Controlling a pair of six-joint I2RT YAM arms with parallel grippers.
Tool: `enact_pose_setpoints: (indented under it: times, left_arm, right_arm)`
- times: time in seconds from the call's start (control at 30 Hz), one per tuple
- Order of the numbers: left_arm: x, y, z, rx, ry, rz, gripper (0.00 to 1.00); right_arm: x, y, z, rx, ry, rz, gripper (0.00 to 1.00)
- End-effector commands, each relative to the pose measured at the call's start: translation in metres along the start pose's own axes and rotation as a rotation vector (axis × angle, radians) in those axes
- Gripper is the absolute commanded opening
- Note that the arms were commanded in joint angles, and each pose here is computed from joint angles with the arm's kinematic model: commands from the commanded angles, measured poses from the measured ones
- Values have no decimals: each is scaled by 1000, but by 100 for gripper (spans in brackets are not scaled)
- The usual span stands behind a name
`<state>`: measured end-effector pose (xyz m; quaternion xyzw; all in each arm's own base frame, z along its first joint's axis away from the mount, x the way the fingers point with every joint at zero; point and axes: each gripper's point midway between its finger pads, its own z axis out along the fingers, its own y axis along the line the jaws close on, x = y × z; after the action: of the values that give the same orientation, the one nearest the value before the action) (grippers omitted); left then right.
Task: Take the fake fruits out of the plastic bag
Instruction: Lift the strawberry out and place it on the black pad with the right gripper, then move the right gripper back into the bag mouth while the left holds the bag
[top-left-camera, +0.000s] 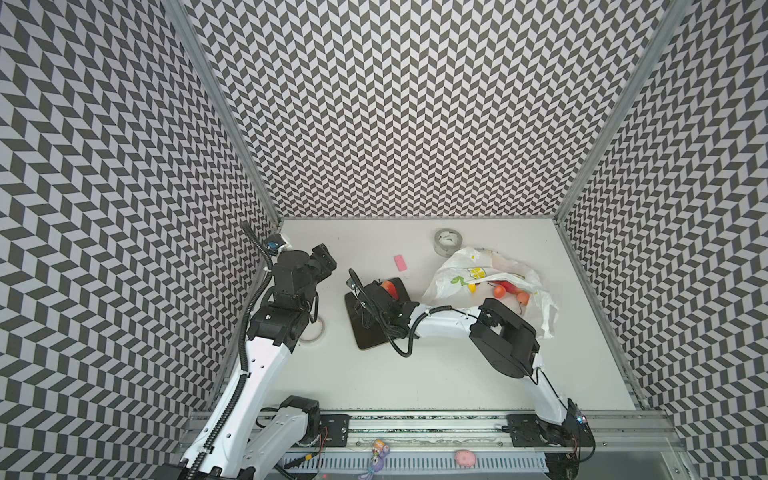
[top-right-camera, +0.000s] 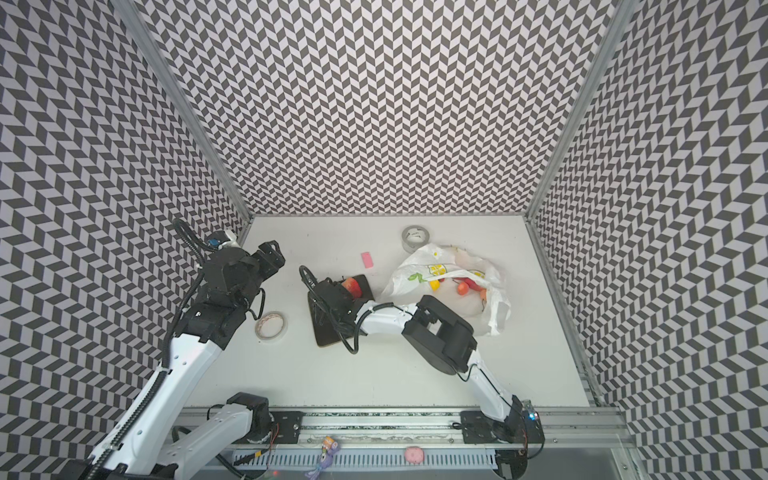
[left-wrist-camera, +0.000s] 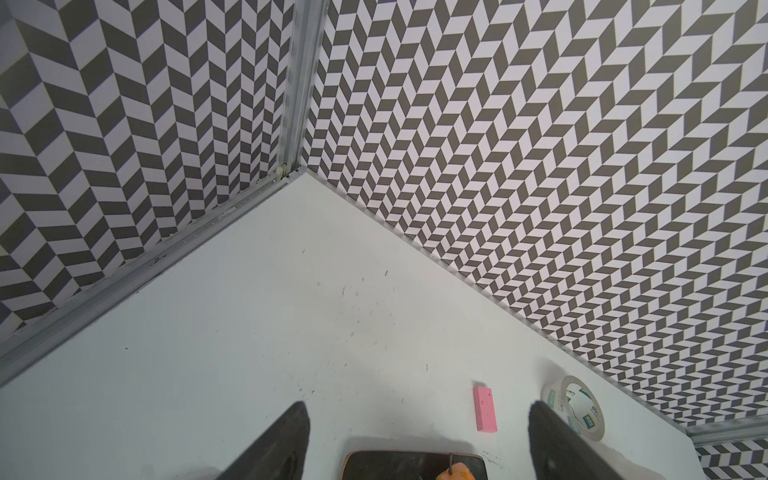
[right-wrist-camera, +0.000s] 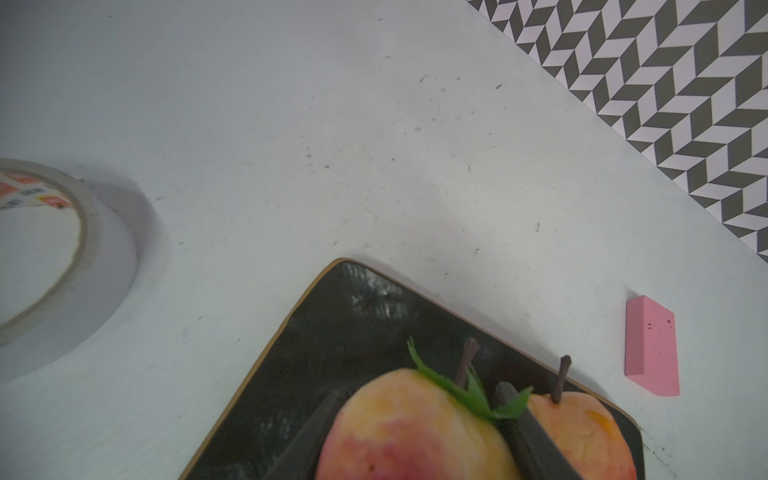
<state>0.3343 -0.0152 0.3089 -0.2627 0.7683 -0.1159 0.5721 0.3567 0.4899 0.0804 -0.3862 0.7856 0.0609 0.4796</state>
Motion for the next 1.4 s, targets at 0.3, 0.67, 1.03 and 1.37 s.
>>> enact_pose_setpoints:
  times: [0.3,0.67,1.03,1.37]
  left_arm:
    - [-9,-3,-8,10,-23,2,83]
    - [-17,-7,-12,25,-41,-1,83]
    - [-36,-48,-23,209,-63,91,82]
    - [47,-132,-13,573,225,242,82]
  right_arm:
    - [-10,9,27,30,-74,9,63]
    - [-83,-7,-23,6,-215,109,81]
    - [-155,-54,-182,-146,-393,357,77]
    - [-23,-112,-246,43,-117,754,65]
